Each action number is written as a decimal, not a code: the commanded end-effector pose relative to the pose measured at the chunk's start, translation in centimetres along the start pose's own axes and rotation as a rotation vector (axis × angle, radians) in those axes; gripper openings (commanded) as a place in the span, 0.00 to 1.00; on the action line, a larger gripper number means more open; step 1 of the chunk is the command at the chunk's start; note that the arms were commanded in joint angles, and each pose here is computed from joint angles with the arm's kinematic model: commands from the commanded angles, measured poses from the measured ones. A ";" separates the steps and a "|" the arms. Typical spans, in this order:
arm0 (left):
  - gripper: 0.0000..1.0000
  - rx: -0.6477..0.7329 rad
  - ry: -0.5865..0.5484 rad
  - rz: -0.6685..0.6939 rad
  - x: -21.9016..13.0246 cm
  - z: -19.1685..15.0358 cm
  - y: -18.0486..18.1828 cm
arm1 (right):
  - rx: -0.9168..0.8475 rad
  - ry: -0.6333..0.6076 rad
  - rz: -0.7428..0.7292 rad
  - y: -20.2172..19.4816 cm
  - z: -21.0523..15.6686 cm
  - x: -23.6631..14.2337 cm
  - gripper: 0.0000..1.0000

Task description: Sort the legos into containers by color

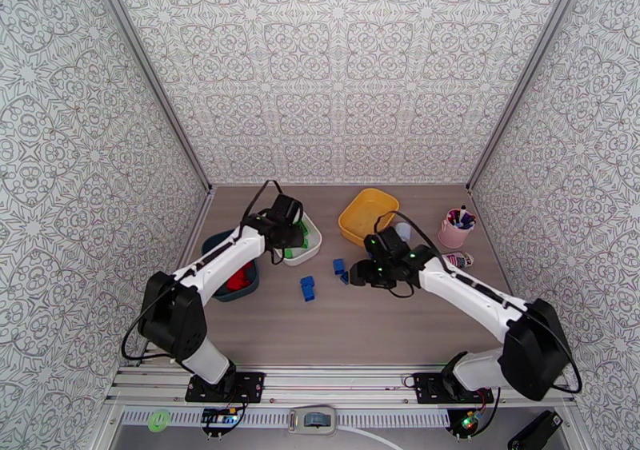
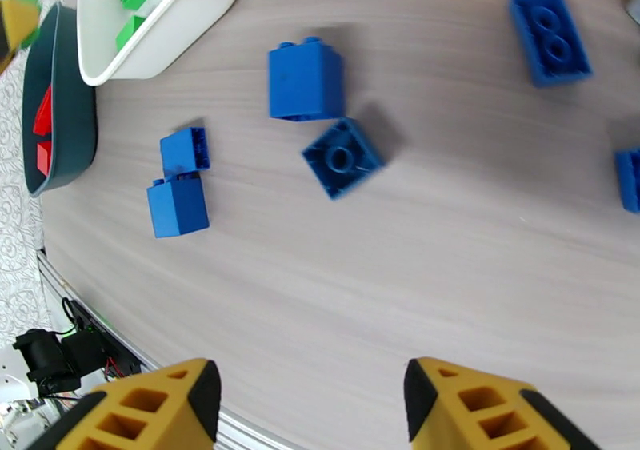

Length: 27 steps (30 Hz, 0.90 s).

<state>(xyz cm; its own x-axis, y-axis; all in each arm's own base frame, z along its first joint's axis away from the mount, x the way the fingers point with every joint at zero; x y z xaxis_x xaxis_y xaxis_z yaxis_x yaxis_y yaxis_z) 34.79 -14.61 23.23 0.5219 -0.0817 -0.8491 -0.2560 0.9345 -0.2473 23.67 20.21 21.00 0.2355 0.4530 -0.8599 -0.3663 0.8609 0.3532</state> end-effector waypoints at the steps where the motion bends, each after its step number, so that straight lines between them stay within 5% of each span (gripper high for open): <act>1: 0.60 0.018 0.037 -0.030 0.4 0.9 -0.7 | -0.044 0.016 -0.065 0.5 0.8 0.6 0.67; 5: 0.80 0.011 0.011 -0.053 -0.9 0.9 -1.0 | -0.082 0.058 -0.126 0.5 0.8 1.8 0.70; 13: 0.85 -0.075 -0.024 -0.087 -4.1 -1.3 1.4 | -0.143 0.100 -0.132 2.3 0.4 3.6 0.73; 27: 0.95 -0.353 -0.056 -0.141 -9.0 -4.3 11.0 | -0.290 0.157 -0.045 10.8 0.7 8.9 0.73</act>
<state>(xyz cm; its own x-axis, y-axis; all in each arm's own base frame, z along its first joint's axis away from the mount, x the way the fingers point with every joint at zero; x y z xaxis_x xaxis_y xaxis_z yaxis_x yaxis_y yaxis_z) 24.99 -5.98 25.95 0.6186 -0.1365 -0.7737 -0.4199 0.7749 -0.4725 22.52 31.67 16.80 0.1161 0.3329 -0.9358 -0.5842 0.7848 0.2068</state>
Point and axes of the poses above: each hand's point on the last joint's axis, 136 mm out from that joint toward the fingers, its own x axis out along the fingers, its own y axis along the line the jaws close on, z = x × y, the point moved 10 cm from there along -x, back along the fingers, and after that the axes turned 14 degrees about -x, right-handed, at the moved point
